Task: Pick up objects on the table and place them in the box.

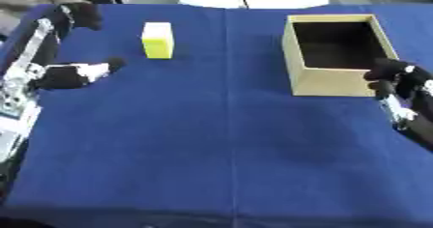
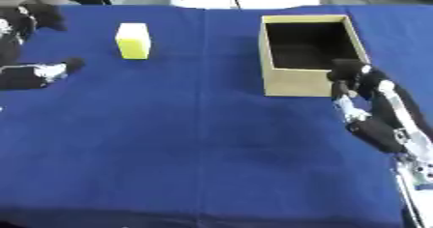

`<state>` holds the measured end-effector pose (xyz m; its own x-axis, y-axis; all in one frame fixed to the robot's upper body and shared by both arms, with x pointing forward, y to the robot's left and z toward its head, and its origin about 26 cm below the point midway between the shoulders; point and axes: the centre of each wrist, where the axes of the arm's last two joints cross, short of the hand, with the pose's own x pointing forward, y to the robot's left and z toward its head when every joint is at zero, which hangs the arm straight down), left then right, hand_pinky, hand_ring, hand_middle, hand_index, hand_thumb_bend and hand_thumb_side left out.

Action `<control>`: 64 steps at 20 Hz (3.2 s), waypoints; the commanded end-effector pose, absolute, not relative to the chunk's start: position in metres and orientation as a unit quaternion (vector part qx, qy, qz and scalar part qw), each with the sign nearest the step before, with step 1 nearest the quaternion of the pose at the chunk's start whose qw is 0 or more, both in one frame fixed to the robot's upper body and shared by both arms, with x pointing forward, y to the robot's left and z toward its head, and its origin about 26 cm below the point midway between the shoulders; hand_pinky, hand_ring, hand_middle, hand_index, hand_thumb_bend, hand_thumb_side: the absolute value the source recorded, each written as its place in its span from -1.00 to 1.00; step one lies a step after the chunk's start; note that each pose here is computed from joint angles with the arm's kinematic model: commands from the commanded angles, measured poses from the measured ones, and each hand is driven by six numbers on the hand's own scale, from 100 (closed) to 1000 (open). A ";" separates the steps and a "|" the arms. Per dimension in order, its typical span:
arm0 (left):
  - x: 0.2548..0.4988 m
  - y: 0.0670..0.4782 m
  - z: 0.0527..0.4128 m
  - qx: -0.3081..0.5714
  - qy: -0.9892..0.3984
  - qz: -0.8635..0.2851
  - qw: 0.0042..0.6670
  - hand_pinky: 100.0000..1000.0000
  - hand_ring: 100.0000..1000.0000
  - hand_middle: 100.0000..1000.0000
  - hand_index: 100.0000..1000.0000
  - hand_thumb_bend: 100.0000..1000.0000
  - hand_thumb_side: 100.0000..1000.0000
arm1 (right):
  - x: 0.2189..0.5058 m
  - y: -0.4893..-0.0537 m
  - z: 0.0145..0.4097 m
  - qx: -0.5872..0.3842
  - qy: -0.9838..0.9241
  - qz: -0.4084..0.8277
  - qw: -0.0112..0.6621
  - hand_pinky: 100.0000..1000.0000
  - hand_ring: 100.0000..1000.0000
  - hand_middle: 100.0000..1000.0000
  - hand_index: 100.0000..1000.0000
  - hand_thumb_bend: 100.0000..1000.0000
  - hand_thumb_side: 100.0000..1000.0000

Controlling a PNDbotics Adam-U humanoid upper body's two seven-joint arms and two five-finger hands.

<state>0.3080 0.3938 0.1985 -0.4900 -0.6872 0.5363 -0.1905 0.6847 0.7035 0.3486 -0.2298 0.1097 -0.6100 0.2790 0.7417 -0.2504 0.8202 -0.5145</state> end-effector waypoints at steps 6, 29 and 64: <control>0.334 0.434 0.259 0.377 -0.725 -0.430 0.384 0.65 0.42 0.34 0.59 0.54 -0.76 | 0.350 -0.234 0.115 -0.015 -0.844 0.315 0.434 0.43 0.48 0.28 0.67 -1.00 -0.04; 0.445 0.420 0.227 0.371 -0.589 -0.551 0.461 0.64 0.42 0.37 0.59 0.57 -0.53 | 0.350 -0.229 0.110 -0.004 -0.839 0.323 0.437 0.43 0.48 0.27 0.67 -1.00 0.05; 0.459 0.420 0.192 0.415 -0.581 -0.485 0.506 0.63 0.28 0.24 0.52 0.39 -0.57 | 0.352 -0.223 0.114 0.007 -0.841 0.331 0.428 0.43 0.48 0.27 0.67 -1.00 0.15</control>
<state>0.4592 0.4144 0.1770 -0.1492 -0.9684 0.2000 0.0527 0.1942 0.9795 0.3501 -0.2218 0.1055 -0.6131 0.2733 0.7412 -0.3052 0.7834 -0.5414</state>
